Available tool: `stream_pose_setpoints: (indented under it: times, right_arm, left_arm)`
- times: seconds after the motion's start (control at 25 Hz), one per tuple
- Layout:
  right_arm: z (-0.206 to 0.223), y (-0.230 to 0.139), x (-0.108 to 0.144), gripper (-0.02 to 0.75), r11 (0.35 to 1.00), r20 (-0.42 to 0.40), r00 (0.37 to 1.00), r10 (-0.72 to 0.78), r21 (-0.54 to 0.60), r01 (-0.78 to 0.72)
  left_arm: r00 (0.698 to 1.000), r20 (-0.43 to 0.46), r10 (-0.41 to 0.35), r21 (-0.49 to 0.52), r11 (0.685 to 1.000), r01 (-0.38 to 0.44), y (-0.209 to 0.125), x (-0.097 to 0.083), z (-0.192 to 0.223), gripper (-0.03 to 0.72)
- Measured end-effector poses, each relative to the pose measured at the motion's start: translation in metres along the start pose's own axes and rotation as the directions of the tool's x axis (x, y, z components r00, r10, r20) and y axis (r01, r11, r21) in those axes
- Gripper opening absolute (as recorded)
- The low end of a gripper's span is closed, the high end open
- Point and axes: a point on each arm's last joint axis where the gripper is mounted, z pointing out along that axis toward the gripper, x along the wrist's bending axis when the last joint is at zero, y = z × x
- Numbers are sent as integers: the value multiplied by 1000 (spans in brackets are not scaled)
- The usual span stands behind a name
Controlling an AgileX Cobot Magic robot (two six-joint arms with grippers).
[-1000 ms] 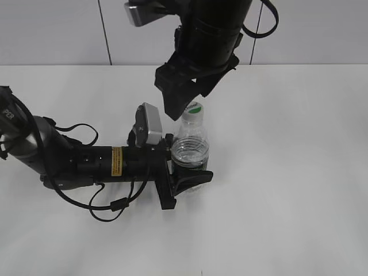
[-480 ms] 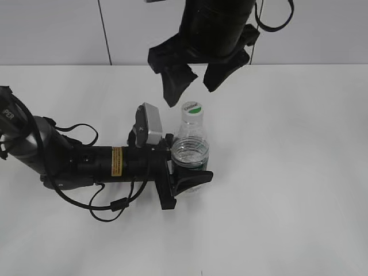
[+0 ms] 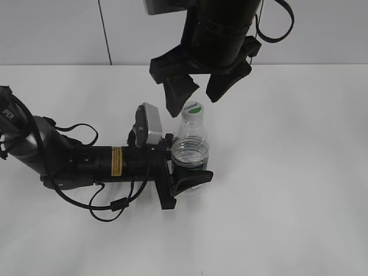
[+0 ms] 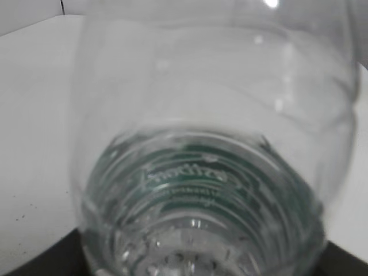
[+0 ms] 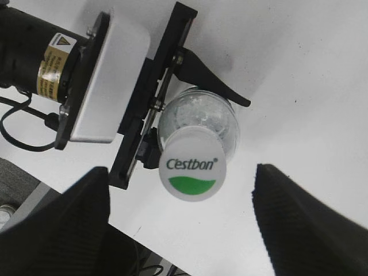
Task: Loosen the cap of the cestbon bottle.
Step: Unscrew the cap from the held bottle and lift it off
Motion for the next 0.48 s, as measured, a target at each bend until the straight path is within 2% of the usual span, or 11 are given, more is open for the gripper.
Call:
stream_pose_setpoints:
  times: [0.48]
  right_arm:
    - [16,2,-4,585,999,28,1000,-5,37,4]
  left_arm:
    - [1000,0,0,0,1000,0,0,0,0,412]
